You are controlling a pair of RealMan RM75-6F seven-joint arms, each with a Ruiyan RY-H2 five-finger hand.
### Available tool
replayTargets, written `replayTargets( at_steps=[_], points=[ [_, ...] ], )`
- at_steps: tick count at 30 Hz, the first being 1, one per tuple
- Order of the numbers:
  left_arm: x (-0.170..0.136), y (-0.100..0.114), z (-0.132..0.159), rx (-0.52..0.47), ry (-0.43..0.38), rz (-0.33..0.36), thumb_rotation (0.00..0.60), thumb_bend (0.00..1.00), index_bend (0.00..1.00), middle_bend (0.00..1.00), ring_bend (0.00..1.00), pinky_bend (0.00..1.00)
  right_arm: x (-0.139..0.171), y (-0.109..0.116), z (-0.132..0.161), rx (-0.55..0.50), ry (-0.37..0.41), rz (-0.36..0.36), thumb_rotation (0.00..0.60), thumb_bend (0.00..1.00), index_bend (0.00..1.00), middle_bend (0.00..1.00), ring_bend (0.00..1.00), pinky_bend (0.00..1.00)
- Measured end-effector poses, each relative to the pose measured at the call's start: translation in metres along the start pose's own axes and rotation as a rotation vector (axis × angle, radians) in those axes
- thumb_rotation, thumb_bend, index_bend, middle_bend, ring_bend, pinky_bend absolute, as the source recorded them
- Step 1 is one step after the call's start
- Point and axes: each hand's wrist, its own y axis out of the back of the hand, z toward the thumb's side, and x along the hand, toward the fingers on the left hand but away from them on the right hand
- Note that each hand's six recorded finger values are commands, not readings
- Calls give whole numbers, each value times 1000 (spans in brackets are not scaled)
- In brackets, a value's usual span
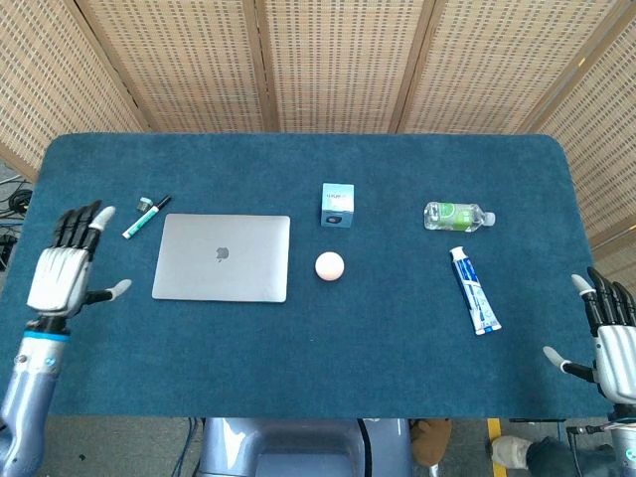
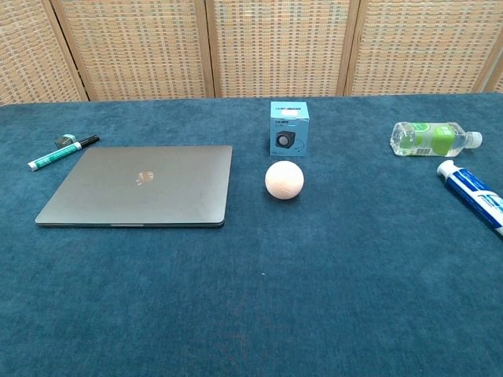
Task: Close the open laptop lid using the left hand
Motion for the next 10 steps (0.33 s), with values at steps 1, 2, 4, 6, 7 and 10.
replayTargets(
  at_steps=[1,2,4,6,7,10],
  points=[
    [-14,3,-11,4,36,-2,600,0,0,0,0,0,0,0,0,0,1,-1,600,0,0,0,0,0],
    [-24,4,-19,4,60,-9,600,0,0,0,0,0,0,1,0,0,1,-2,600,0,0,0,0,0],
    [-44,3,-31,-12,103,-32,600,0,0,0,0,0,1,1,0,1,2,-3,600,0,0,0,0,0],
    [-59,0,-38,-27,129,-52,600,0,0,0,0,0,1,1,0,3,2,-5,600,0,0,0,0,0],
    [-66,-3,-40,-30,139,-63,600,0,0,0,0,0,1,2,0,3,1,-6,600,0,0,0,0,0],
    [-74,-4,-38,-25,130,-60,600,0,0,0,0,0,1,2,0,2,0,-8,600,0,0,0,0,0]
  ],
)
